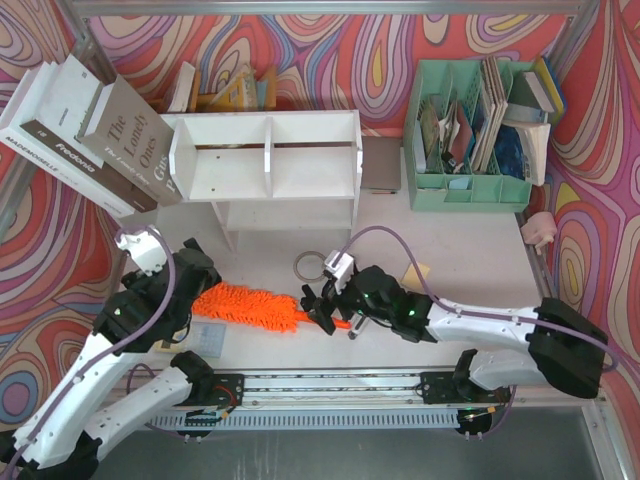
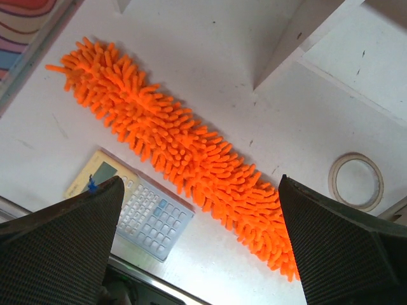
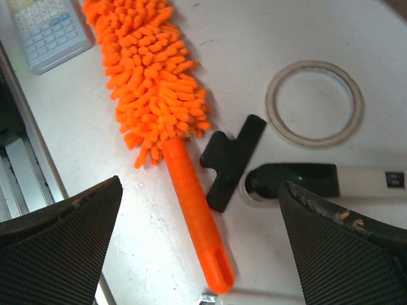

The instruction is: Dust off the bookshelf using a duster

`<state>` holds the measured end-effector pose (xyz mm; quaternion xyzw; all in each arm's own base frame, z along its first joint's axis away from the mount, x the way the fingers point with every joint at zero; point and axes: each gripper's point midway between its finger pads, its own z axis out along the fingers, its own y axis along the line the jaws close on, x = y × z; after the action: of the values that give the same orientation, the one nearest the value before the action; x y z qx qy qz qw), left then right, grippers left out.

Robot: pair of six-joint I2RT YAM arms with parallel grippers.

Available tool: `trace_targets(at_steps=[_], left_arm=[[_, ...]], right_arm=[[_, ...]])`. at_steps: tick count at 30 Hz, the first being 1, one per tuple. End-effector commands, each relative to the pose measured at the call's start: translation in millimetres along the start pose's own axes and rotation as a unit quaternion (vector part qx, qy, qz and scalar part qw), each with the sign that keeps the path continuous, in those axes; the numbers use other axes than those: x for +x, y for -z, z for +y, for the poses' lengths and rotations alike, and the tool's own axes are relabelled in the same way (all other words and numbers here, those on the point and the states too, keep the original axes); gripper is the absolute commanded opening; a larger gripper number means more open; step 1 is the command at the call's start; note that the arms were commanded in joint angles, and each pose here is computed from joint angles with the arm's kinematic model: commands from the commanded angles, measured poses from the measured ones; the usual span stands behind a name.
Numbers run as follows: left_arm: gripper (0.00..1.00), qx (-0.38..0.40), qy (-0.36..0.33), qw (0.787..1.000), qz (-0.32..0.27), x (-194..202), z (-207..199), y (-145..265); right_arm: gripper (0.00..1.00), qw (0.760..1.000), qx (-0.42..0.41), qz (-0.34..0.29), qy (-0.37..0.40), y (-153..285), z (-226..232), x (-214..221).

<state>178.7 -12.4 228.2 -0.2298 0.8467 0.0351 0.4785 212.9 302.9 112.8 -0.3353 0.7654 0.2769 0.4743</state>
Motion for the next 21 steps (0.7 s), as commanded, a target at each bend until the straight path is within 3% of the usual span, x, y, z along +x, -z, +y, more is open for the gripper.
trace_targets(at_steps=[1, 8, 11, 17, 21], left_arm=[[0.98, -0.006, 0.036, 0.999, 0.021, 12, -3, -3], [0.98, -0.017, 0.062, 0.997, 0.045, 38, 6, -9], [0.98, -0.019, 0.078, 0.996, 0.048, 48, 11, -12], [0.98, -0.016, 0.091, 0.995, 0.045, 58, 16, -17], [0.98, -0.015, 0.090, 0.995, 0.048, 63, 17, -18]], right_arm=[[0.99, 0.996, -0.063, -0.034, 0.044, -15, 25, -29], [0.98, 0.991, -0.088, 0.009, 0.103, -39, 56, -8], [0.93, 0.989, -0.094, 0.022, 0.111, -45, 61, -1], [0.66, 0.986, -0.084, 0.061, 0.133, -56, 60, 20], [0.60, 0.985, -0.066, 0.076, 0.138, -62, 54, 33]])
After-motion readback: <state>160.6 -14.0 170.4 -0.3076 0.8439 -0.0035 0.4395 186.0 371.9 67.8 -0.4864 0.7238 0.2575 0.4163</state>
